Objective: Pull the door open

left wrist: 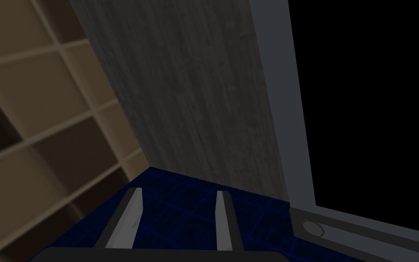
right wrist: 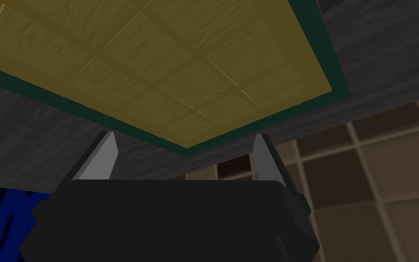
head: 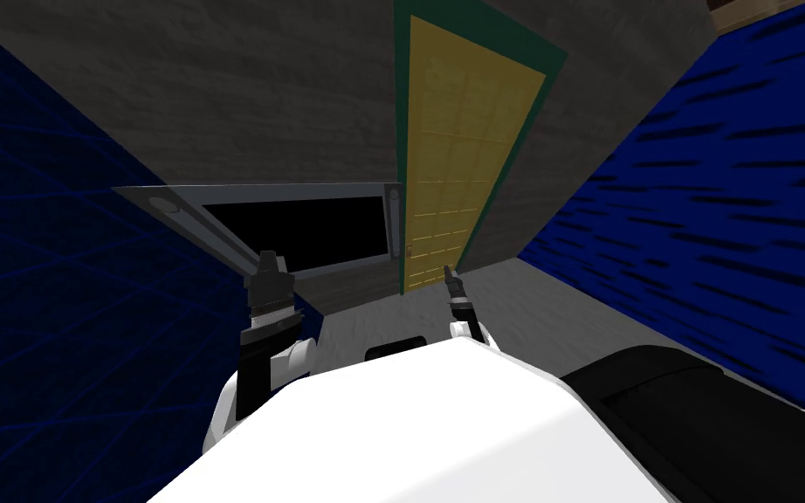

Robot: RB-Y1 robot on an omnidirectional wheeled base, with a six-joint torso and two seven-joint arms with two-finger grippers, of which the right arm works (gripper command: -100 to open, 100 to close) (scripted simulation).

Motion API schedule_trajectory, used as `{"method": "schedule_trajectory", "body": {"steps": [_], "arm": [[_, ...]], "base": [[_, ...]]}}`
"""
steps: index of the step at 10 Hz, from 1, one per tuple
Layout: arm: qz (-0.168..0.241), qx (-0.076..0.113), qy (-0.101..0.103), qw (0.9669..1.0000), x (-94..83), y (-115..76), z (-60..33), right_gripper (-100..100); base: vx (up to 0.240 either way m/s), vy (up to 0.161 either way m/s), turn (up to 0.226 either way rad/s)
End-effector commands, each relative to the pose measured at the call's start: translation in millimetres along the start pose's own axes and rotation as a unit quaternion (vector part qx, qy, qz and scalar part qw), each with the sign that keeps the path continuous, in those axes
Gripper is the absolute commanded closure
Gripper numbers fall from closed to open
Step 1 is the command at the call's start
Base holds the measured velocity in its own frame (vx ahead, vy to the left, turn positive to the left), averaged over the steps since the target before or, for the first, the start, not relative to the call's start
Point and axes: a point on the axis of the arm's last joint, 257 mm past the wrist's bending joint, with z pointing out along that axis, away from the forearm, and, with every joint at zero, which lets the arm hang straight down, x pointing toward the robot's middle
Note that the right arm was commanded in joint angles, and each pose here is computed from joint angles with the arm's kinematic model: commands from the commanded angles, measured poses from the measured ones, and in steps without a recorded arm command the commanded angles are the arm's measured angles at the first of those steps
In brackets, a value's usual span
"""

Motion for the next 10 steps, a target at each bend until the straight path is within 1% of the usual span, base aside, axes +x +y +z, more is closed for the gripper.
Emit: {"method": "schedule_trajectory", "body": {"steps": [1,3,5,8,10], "arm": [[-0.026,0.009,0.008,0.9996,7.4,-10.6,-6.2,-100],[-0.057,0.019,0.019,0.9980,16.0,-25.8,-13.8,-100],[-0.088,0.028,0.029,0.9953,24.2,-40.8,-22.1,-100],[-0.132,0.041,0.045,0.9893,34.4,-61.4,-34.5,-100],[-0.162,0.050,0.057,0.9839,41.4,-75.9,-44.2,-100]], "base": [[0.094,0.010,0.148],[0.108,-0.004,0.149],[0.109,-0.016,0.126],[0.102,-0.007,0.141],[0.095,-0.014,0.125]]}}
